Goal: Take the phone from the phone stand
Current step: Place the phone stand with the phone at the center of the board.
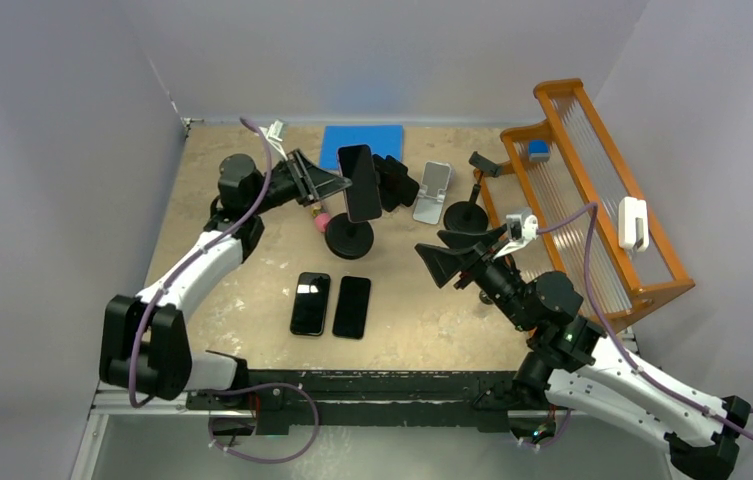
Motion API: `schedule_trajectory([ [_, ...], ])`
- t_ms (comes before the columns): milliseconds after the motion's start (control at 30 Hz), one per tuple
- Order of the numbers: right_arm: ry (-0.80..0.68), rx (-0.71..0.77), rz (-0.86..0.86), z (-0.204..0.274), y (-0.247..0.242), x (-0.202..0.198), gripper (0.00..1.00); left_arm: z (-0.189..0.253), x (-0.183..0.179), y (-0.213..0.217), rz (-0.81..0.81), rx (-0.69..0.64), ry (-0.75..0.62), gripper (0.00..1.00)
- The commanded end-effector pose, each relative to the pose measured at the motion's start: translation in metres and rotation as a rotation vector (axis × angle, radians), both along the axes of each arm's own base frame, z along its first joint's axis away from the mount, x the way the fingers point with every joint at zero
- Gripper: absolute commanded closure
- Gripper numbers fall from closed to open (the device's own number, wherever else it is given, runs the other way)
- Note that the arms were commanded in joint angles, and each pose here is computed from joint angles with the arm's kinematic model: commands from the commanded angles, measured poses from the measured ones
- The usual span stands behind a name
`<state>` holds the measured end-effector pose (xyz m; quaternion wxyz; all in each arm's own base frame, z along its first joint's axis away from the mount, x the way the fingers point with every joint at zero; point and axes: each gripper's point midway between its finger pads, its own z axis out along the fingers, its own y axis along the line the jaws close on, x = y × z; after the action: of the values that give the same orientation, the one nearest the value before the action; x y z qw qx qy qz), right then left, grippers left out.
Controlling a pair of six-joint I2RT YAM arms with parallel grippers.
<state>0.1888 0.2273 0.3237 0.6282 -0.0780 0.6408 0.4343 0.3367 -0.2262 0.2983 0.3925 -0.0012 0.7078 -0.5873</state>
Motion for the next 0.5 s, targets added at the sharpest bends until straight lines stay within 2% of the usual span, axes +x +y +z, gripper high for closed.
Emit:
schedule_trajectory([
  [0,-0.017,0.058,-0.043,0.020,-0.009,0.003,0.32,0.068,0.007,-0.010,-0.027,-0.083,-0.272,1.00],
  [467,0.008,0.059,-0.042,0.008,-0.003,0.006,0.33,0.016,0.026,-0.033,-0.104,-0.137,-0.179,1.00],
])
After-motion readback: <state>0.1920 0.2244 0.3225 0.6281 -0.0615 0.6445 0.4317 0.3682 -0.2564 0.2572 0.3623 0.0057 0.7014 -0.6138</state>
